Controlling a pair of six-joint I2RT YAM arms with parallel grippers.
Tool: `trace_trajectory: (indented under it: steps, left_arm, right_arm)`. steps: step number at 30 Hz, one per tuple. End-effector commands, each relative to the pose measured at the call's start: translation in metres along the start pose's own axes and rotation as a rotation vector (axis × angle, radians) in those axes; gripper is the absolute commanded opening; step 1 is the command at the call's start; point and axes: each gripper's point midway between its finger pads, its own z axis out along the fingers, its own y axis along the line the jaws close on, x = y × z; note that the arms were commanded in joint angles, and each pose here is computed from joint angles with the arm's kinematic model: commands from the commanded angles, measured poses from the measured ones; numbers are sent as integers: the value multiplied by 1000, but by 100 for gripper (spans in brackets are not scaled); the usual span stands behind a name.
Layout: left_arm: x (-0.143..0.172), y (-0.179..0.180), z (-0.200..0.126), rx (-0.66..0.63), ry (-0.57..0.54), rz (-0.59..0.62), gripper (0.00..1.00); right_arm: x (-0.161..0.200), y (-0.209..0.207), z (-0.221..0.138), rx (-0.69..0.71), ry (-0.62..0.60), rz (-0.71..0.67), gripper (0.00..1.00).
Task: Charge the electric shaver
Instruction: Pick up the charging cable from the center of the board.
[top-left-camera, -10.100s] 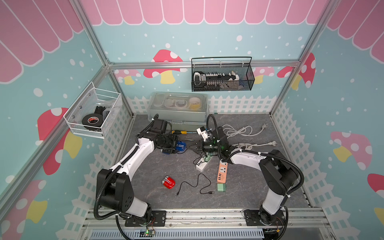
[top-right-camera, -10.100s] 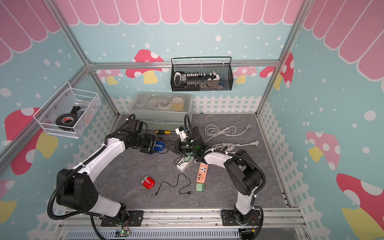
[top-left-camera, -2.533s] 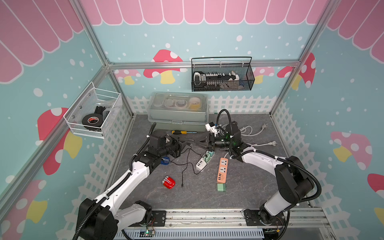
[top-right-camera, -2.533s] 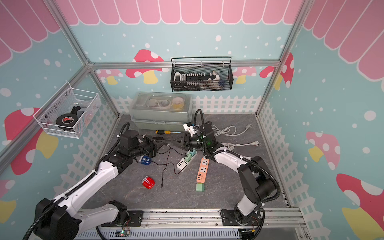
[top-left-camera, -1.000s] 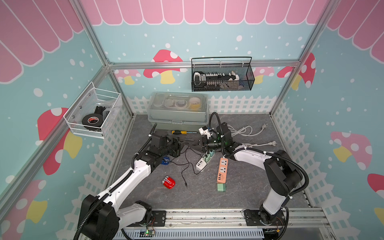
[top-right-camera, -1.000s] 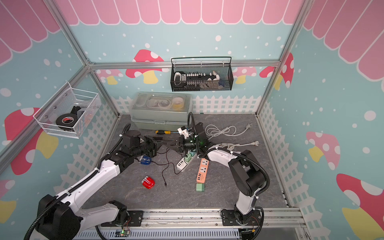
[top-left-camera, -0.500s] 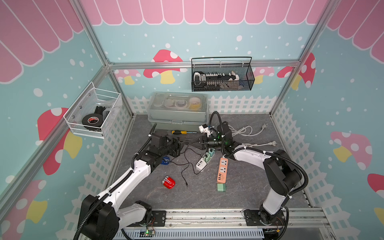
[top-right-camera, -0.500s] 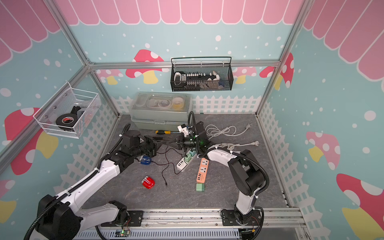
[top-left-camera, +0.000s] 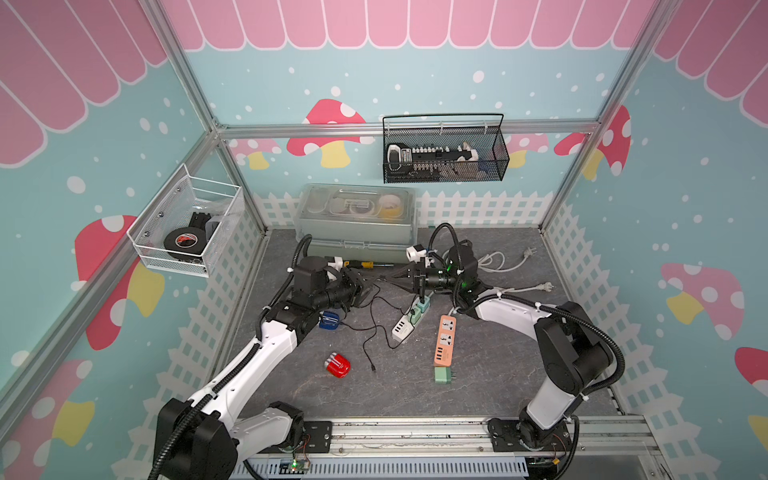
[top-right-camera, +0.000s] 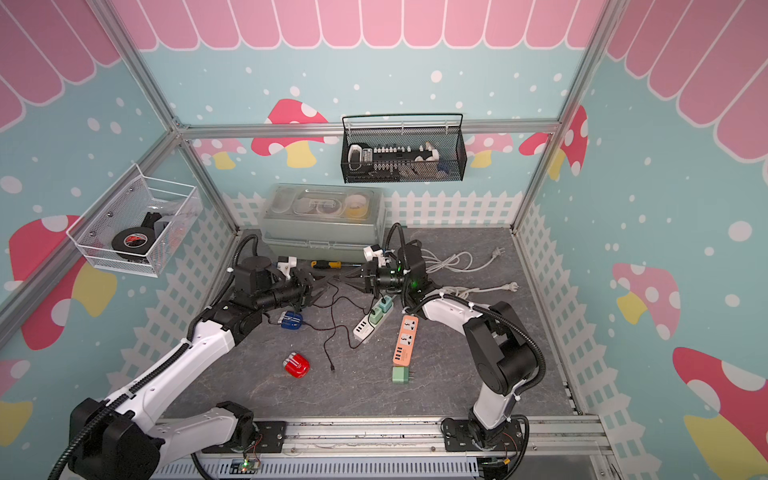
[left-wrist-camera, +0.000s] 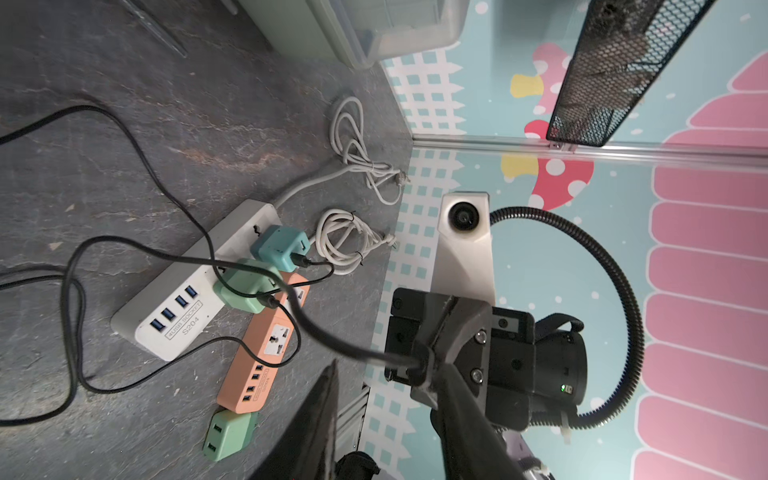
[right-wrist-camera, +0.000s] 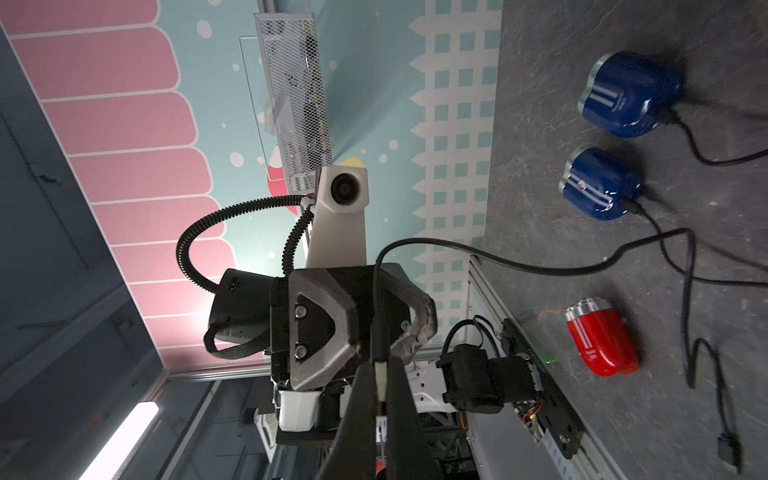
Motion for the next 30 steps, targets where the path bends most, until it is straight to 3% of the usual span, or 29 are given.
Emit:
trace_trajectory:
  steps: [1,5,12,23,30]
  left_arm:
    - [3,-16,2,96,32,114,38]
    - [1,-17,6,113,32,114,36]
    - [-1,-12,9,141,16,56,21]
    - [1,-9,14,144,36,15,18]
    - [2,-8,15,141,42,4,10]
  right_arm:
    - [9,21,0,-75,56,50,0]
    - [12,21,-1,-51,71,61,0]
    - [6,17,-2,-43,36,60,0]
    - [1,13,-1,-47,13,52,0]
    - [-1,9,-1,-41,4,49,0]
